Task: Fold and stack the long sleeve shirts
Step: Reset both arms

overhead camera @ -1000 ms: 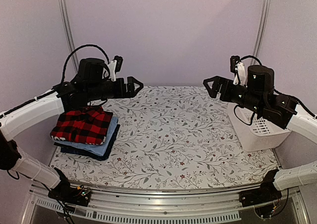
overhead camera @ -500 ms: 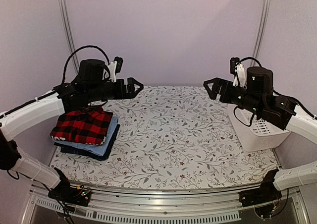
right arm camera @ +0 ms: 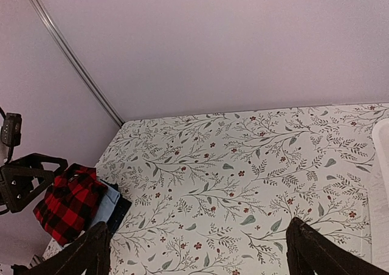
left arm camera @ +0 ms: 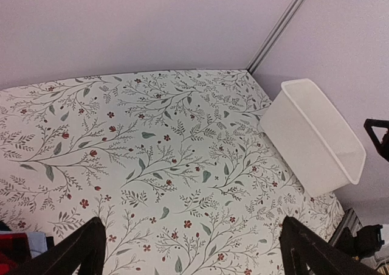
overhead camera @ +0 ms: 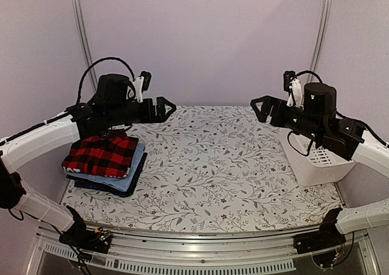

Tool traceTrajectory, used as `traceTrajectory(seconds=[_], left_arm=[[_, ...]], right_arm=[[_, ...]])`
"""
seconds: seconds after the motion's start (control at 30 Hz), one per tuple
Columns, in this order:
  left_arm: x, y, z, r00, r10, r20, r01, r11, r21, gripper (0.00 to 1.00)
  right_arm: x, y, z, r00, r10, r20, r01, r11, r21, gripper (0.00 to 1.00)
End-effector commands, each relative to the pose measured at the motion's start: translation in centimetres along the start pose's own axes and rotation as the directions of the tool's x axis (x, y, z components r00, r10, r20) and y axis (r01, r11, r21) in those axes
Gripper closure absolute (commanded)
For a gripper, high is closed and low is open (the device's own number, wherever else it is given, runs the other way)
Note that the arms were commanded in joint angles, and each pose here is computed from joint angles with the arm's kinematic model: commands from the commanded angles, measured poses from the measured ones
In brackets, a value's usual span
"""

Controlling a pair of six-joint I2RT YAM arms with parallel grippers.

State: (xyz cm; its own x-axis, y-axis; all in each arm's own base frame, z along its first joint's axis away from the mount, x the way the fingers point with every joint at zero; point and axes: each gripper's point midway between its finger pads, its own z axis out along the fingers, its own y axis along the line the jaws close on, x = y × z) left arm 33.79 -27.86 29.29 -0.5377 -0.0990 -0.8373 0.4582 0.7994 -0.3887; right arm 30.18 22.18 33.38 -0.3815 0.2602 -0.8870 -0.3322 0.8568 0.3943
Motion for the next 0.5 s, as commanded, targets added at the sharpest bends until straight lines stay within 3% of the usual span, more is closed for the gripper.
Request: traceTrajectory(seconds=[0.0, 0.47], left_arm=[[-0.48, -0.41, -0.65, 1.0, 0.01, 0.028, -0.01, 1.0, 0.011, 0.0], [-0.66, 0.03, -0.63, 0.999, 0.013, 0.037, -0.013, 1.0, -0.016, 0.0]], right_arm=[[-0.83, -0.23, -0.51, 0.999, 0.005, 0.038, -0.005, 1.0, 0.001, 0.01], [-0.71, -0.32, -0.43, 0.999, 0.004, 0.043, -0.004, 1.0, 0.002, 0.01]])
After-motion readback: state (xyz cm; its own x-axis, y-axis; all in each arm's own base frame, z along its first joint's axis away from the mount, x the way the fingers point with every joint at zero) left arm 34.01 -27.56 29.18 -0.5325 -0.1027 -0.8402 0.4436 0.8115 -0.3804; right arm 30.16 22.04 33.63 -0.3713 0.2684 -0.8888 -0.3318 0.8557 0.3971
